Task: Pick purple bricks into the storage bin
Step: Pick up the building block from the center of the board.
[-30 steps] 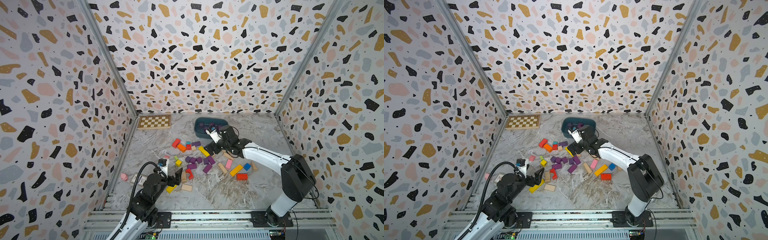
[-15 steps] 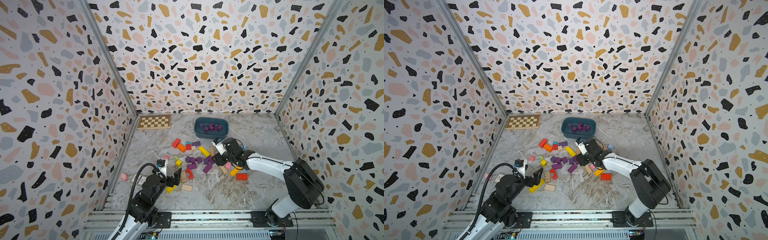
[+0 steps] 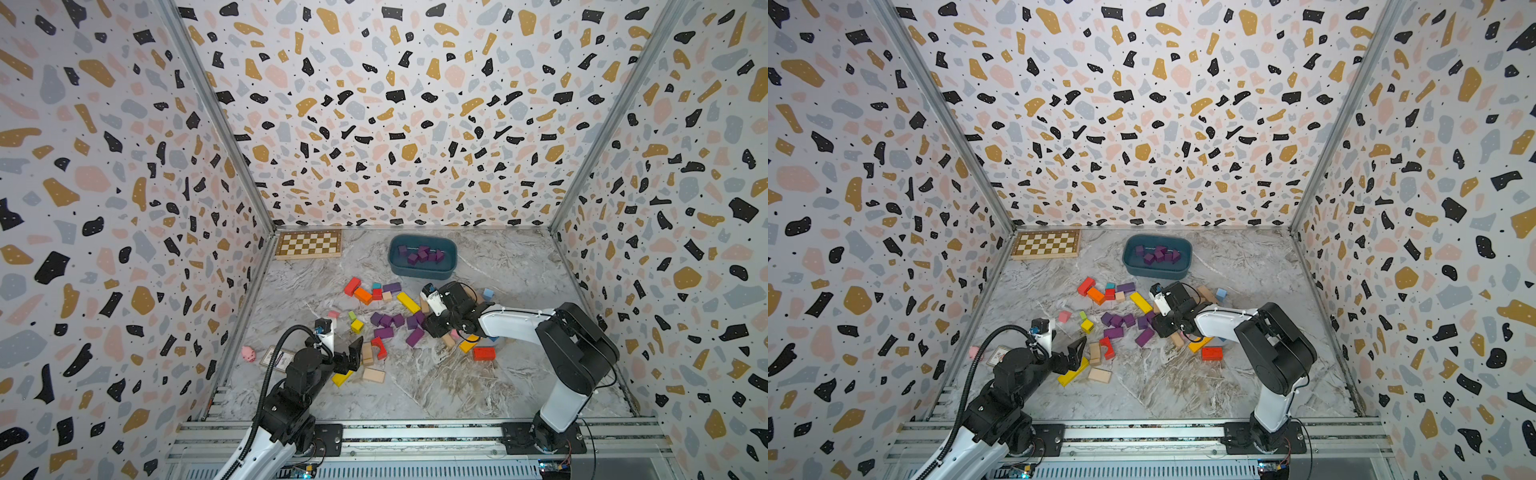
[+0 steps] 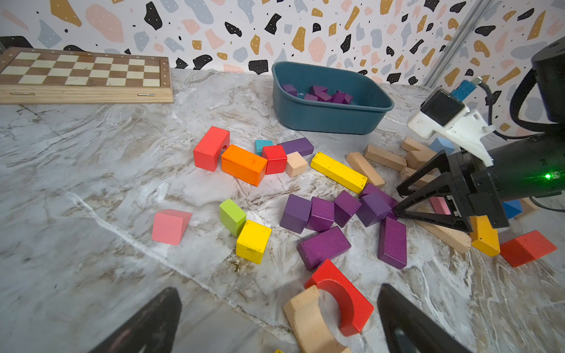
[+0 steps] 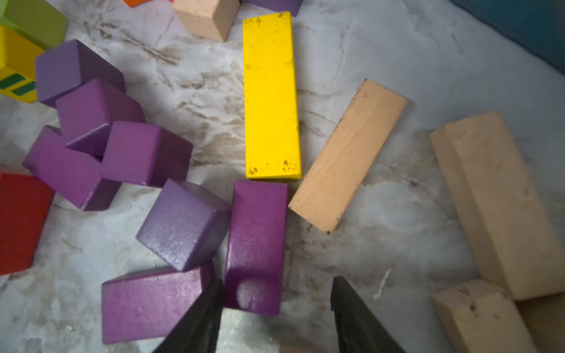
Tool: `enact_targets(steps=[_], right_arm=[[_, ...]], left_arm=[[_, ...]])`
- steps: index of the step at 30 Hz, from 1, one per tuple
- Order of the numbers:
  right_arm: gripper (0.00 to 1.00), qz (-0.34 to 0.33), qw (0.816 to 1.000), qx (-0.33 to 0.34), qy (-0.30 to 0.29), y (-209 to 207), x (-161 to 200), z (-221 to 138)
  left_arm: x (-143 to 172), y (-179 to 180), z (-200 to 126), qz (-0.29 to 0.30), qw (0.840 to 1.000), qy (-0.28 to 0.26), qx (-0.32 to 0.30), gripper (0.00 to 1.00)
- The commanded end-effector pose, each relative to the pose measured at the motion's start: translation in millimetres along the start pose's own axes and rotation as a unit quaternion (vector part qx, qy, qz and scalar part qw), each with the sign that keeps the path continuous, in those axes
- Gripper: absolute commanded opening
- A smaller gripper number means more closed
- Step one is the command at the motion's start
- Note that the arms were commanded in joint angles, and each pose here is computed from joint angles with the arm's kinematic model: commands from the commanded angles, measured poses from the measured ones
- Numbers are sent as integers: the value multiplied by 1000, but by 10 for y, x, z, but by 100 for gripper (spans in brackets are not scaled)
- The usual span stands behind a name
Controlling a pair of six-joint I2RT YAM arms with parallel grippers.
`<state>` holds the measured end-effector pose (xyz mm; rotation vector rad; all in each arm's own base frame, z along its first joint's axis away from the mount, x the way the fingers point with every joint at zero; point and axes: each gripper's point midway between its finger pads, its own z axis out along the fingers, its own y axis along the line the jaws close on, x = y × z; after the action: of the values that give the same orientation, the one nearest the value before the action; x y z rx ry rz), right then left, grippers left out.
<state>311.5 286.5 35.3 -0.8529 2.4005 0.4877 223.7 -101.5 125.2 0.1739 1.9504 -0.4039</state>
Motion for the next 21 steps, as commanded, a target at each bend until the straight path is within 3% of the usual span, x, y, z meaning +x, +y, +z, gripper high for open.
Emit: enact_targets(steps=[1,11,21], right_arm=[[58,-2,1000,-7,-26,47,-246,-30],[58,-10,1000,-7,-12,60,-243,118],[36,-21,1000,5,-1,31,-219,113]], left_arm=[[-153,-32,-29,-6,1000,-26,5,99],[-154,-20,-28,-7,1000,-26,2,99],[-163,-21,-31,-7,1000,-28,2,99]])
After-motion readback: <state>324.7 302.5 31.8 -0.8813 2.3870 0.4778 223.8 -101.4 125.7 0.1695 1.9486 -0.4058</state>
